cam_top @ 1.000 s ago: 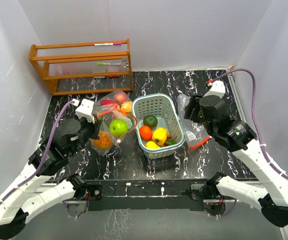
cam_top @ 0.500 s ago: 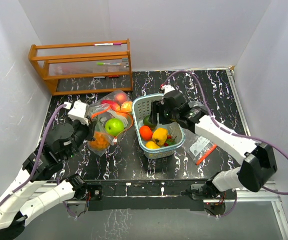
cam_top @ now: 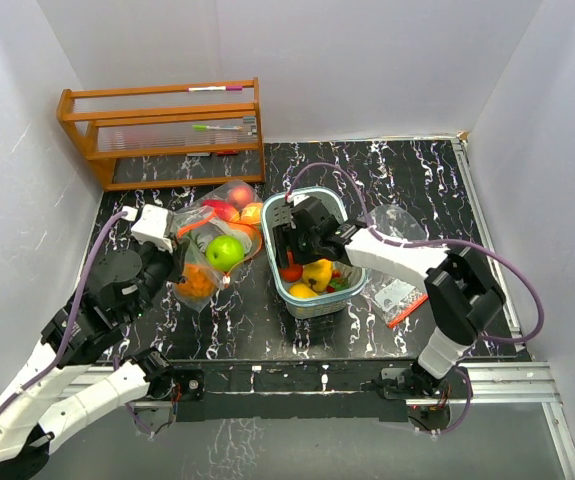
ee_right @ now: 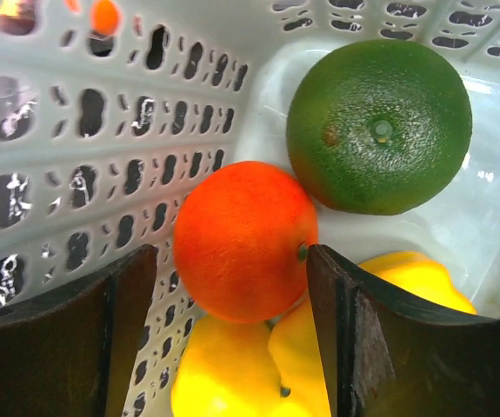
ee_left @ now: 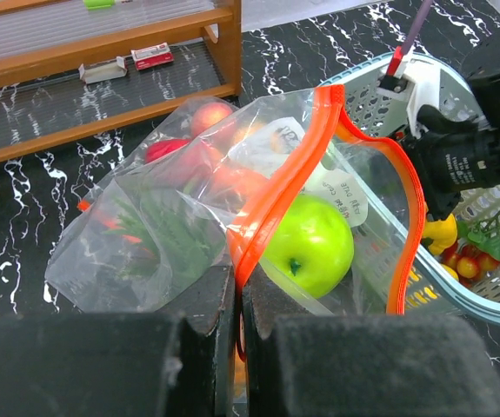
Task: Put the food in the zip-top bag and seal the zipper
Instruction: Pick up the fake fruit from the bin, then place the fake fruit in the zipper food storage bag.
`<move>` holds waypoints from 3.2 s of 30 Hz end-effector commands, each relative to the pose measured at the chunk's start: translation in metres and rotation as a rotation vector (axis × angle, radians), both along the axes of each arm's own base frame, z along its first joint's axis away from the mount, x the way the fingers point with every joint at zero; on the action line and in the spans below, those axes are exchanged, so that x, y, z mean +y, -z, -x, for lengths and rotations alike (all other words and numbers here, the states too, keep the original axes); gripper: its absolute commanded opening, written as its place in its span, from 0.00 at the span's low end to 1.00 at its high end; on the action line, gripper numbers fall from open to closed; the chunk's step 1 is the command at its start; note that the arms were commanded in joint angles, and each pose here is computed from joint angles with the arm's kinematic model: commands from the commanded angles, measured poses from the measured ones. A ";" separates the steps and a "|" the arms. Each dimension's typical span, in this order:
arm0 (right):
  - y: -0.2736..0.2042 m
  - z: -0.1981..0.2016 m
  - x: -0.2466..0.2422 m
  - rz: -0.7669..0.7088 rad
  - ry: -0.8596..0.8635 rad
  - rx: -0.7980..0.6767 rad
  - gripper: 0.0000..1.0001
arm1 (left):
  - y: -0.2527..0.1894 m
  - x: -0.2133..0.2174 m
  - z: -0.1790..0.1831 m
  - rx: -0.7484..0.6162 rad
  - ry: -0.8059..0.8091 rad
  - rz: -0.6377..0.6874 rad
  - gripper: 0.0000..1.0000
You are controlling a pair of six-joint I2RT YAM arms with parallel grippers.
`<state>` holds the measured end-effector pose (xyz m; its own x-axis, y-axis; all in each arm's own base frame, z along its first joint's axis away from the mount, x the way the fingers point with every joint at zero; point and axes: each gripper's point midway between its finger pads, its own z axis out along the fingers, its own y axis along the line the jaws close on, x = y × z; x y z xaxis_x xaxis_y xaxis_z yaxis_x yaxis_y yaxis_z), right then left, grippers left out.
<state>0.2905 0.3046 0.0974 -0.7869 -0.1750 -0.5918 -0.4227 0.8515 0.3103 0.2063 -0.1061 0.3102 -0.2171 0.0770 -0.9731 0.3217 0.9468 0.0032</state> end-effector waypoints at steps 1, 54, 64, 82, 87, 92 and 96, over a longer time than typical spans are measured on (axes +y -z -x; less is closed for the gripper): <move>0.007 -0.013 0.011 -0.002 0.006 -0.045 0.73 | -0.006 0.008 -0.001 -0.036 -0.031 0.001 0.00; -0.225 0.073 0.094 -0.542 -0.288 -0.406 0.24 | 0.011 -0.058 -0.001 0.124 0.161 0.147 0.00; -0.185 0.016 0.106 -0.411 0.021 -0.478 0.40 | 0.001 -0.077 0.012 0.155 0.254 0.253 0.00; -0.228 0.073 0.078 -0.508 -0.032 -0.479 0.98 | 0.007 -0.062 0.002 0.116 0.164 0.245 0.00; -0.245 0.084 0.055 -0.575 -0.011 -0.498 0.98 | -0.008 -0.063 0.002 0.083 0.166 0.289 0.00; -0.229 0.086 0.043 -0.525 0.013 -0.466 0.98 | -0.003 -0.071 0.000 0.099 0.178 0.315 0.00; -0.194 0.088 0.023 -0.433 0.083 -0.397 0.99 | 0.004 -0.078 -0.001 0.123 0.196 0.321 0.00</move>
